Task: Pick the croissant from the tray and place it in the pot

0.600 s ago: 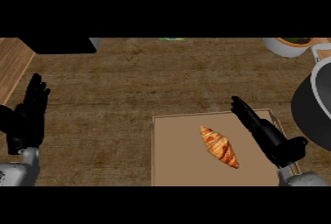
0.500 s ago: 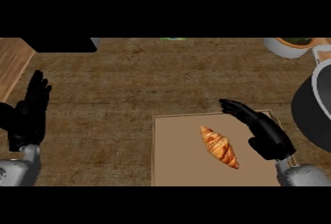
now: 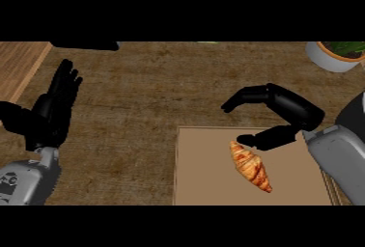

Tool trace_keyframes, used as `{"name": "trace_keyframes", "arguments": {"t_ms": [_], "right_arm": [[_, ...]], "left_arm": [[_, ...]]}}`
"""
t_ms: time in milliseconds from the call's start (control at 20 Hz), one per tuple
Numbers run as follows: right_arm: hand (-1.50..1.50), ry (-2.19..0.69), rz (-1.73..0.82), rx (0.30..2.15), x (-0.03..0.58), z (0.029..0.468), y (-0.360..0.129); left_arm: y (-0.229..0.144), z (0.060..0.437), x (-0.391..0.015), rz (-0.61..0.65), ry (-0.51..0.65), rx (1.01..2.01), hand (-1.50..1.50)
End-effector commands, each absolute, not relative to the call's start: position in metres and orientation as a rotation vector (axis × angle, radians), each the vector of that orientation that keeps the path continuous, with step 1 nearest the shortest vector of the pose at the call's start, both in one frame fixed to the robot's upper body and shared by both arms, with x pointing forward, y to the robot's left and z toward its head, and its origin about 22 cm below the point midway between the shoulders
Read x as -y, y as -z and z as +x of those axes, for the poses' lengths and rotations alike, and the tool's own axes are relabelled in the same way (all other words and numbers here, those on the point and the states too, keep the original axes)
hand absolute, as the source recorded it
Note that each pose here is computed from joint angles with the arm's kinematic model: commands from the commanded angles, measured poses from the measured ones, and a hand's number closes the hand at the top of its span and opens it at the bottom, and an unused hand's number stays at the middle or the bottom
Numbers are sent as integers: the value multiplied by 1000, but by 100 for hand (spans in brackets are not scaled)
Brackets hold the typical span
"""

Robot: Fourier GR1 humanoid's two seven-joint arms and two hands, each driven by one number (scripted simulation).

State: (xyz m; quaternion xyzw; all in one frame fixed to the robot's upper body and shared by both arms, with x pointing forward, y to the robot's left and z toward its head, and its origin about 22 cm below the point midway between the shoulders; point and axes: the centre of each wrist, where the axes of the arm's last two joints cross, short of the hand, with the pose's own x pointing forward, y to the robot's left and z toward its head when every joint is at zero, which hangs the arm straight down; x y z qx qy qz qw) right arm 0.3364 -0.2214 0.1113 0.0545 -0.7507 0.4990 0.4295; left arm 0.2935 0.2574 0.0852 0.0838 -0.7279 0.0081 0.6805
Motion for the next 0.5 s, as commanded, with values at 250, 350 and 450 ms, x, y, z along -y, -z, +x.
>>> {"name": "trace_keyframes", "arguments": {"t_ms": [250,350,450], "right_arm": [[-150,-1552,385,1990,230,376,-119],[-150,-1650,358,1911,217,384,-128],[-150,-1812,297,1800,195,370,-134]], "left_arm": [[-71,292,-276,197,-46,1614,0],[-98,290,-286,180,-55,1624,0],[-84,286,-282,190,-69,1614,0]]}}
